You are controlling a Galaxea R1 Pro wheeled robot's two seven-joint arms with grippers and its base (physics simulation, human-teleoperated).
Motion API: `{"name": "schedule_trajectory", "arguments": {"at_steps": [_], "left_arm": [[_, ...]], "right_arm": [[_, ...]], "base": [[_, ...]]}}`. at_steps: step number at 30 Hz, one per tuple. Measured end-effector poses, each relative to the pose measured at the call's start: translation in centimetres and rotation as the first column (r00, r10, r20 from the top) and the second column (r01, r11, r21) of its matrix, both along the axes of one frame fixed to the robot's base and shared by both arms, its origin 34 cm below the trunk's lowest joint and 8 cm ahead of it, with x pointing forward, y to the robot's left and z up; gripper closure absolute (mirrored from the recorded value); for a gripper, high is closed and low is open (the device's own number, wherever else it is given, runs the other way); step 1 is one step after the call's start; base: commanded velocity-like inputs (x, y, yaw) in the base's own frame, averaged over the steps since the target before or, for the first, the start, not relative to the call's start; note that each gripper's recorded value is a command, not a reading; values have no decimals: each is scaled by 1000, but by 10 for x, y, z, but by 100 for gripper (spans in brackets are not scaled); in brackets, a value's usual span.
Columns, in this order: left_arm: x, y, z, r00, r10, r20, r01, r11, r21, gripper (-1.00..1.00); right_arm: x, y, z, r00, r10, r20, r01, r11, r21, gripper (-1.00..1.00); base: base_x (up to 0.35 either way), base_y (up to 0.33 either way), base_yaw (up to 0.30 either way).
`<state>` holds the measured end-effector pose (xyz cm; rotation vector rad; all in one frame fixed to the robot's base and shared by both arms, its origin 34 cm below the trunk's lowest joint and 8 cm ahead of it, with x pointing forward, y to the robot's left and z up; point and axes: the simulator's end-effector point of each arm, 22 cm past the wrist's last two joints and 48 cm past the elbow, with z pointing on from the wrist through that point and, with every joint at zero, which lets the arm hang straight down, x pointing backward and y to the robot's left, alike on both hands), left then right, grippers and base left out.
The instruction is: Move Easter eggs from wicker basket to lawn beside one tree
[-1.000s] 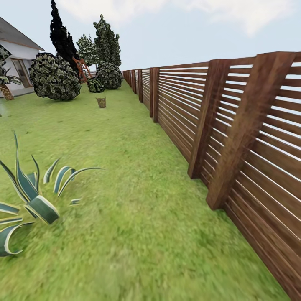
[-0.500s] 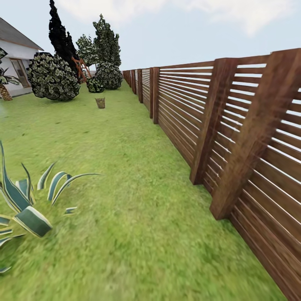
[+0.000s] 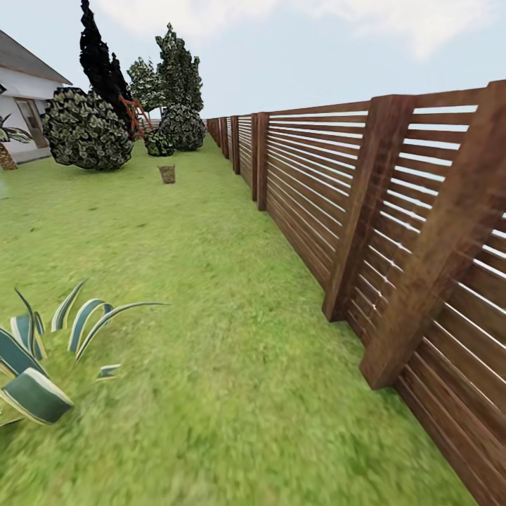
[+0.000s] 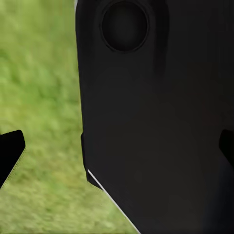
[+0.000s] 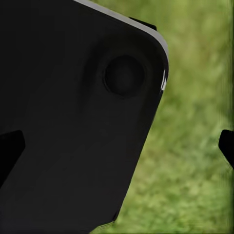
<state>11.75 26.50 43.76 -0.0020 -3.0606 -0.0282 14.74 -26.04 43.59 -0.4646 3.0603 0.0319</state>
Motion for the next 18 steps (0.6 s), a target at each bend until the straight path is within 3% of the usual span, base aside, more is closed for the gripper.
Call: {"name": "schedule_trajectory", "arguments": {"at_steps": [18], "left_arm": [[0,0,0,1000,0,0,0,1000,0,-100]], "right_arm": [[0,1,0,1000,1,0,-1,1000,2,-100]], "base": [[325,0,0]]}}
